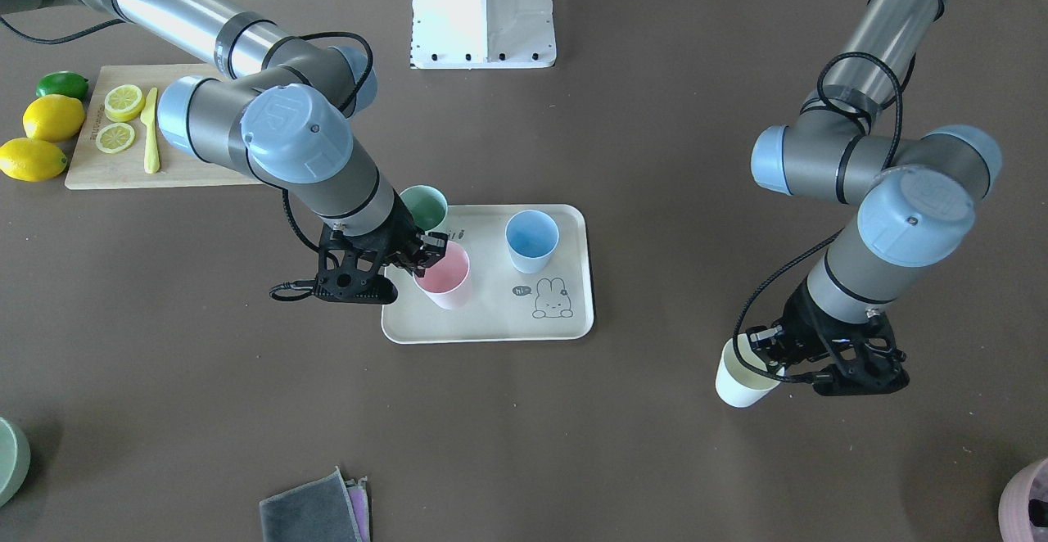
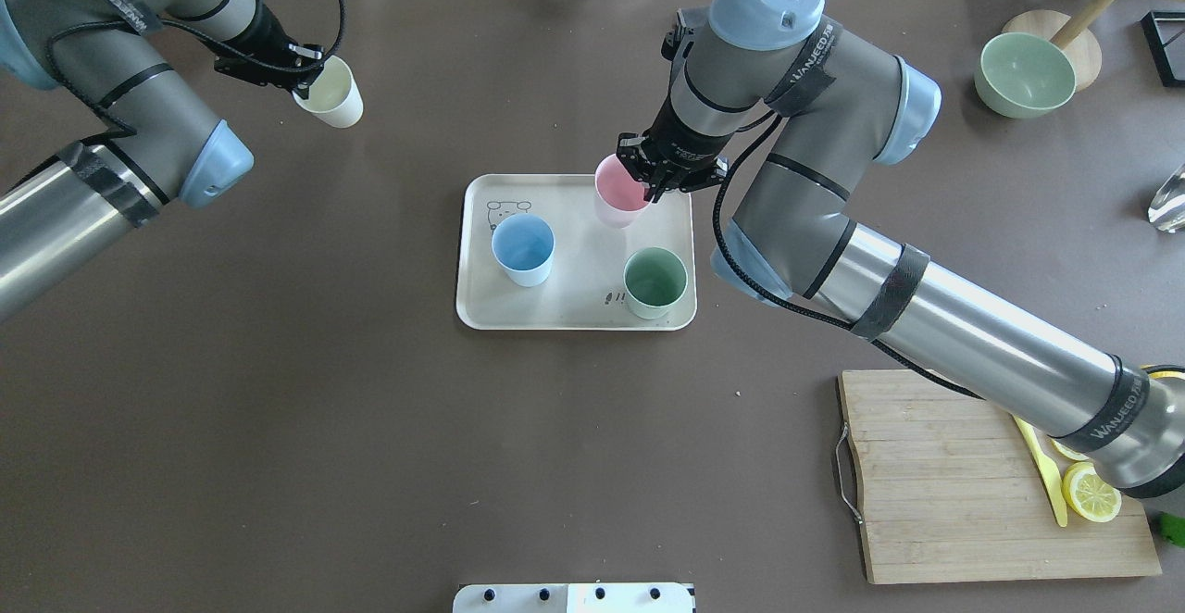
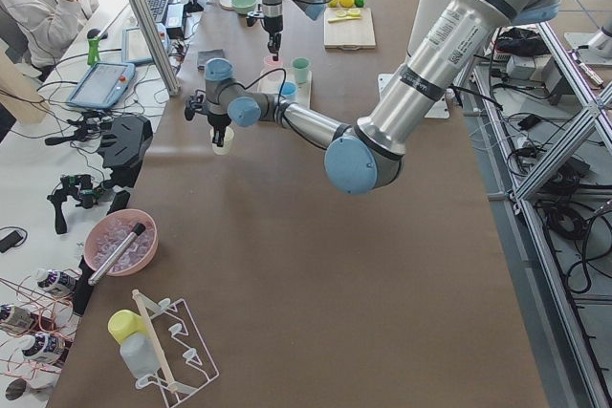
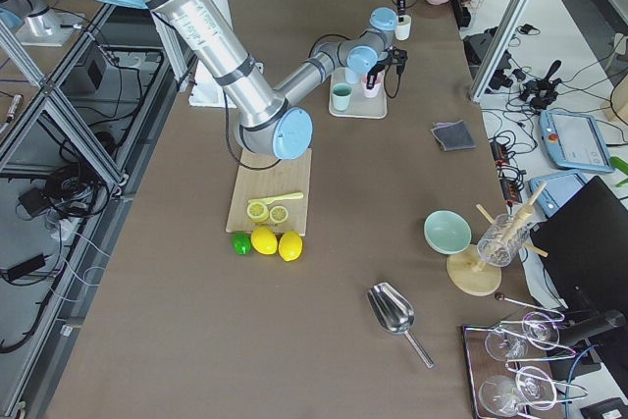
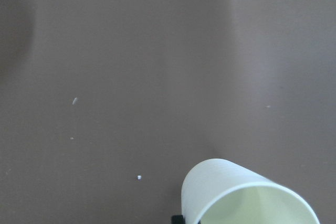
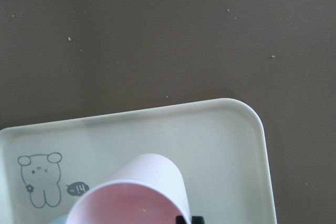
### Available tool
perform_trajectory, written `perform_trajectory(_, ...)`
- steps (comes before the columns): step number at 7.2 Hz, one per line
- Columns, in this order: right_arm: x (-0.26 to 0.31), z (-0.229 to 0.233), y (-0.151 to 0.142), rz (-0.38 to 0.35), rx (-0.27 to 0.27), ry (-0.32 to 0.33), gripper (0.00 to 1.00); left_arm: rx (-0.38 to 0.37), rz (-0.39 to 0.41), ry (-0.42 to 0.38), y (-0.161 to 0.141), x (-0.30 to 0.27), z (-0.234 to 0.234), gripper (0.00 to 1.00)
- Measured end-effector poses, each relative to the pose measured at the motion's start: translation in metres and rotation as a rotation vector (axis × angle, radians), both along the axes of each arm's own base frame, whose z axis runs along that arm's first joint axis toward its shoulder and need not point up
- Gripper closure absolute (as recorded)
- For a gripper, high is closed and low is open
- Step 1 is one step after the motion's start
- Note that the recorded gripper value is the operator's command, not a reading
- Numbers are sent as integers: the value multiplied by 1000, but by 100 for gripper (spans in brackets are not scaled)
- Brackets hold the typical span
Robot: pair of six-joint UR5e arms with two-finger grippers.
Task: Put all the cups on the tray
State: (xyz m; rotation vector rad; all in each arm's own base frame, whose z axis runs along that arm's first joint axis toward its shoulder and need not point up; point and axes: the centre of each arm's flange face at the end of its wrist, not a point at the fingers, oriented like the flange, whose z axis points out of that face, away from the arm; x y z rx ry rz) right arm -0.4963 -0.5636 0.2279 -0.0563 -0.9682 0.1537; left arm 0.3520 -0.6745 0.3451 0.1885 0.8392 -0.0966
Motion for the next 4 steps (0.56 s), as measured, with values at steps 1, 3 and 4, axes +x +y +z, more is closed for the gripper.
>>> perform_trajectory(1,-2,3,-1,12,7,13,0,-26,-4,46,18,29,-41,100)
perform_trajectory(3,3,4,-4,29,29,24,0,-72,-9,92,59,97,-110,100)
perform_trajectory(4,23,0,-10,38,33,8,0,-84,5,84,79,126,-134,100)
